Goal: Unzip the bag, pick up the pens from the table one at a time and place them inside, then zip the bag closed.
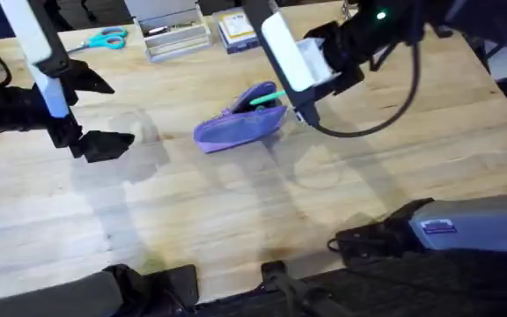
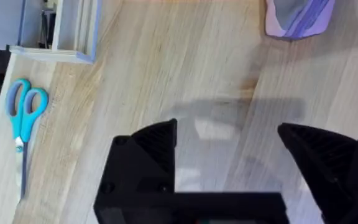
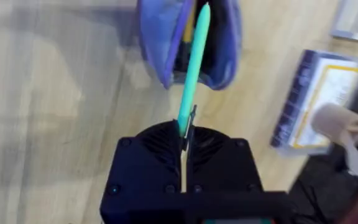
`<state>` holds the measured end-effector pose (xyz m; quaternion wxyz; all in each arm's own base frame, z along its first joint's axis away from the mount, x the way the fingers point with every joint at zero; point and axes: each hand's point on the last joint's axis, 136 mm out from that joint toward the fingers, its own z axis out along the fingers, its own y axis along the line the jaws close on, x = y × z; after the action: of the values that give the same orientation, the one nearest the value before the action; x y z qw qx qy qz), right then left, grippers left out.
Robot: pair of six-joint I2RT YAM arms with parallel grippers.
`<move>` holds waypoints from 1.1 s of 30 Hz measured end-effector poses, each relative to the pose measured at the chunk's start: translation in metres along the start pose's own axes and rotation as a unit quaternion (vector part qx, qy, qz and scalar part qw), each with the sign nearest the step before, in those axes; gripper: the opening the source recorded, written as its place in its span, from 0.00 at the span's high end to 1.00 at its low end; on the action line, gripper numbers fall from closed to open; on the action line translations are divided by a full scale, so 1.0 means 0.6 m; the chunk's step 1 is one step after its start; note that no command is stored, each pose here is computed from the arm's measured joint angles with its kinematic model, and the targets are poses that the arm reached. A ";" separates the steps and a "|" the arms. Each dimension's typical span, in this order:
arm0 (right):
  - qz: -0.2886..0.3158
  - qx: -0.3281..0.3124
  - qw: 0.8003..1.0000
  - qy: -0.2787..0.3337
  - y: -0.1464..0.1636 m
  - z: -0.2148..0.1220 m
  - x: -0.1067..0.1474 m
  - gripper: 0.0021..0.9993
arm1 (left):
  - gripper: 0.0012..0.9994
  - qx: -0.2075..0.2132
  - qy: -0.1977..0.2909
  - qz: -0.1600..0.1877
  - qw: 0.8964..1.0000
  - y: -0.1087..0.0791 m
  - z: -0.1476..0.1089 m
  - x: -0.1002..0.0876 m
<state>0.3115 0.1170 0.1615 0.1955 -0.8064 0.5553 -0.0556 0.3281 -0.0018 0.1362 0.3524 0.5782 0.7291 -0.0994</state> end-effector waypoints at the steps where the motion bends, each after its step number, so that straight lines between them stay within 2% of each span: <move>1: 0.000 -0.010 1.000 -0.001 0.002 0.010 0.002 0.97 | 0.01 0.000 0.000 0.000 1.000 0.000 0.000 0.000; 8: -0.012 -0.057 0.998 -0.003 0.012 0.070 0.016 0.97 | 0.01 0.000 0.000 0.000 1.000 0.000 0.000 0.000; 15: -0.016 -0.060 0.998 -0.008 0.009 0.089 0.016 0.97 | 0.01 0.000 0.000 0.000 1.000 0.000 0.000 0.000; 23: -0.022 -0.033 0.996 -0.075 -0.011 0.088 -0.023 0.97 | 0.01 0.000 0.000 0.000 1.000 0.000 0.000 0.000; 33: -0.033 -0.028 0.991 -0.125 -0.019 0.099 -0.060 0.97 | 0.01 0.000 -0.004 0.000 1.000 0.000 0.000 -0.002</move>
<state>0.3261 0.1685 0.1160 0.2385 -0.8300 0.5012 0.0546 0.3281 -0.0029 0.1371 0.3552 0.5777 0.7278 -0.1019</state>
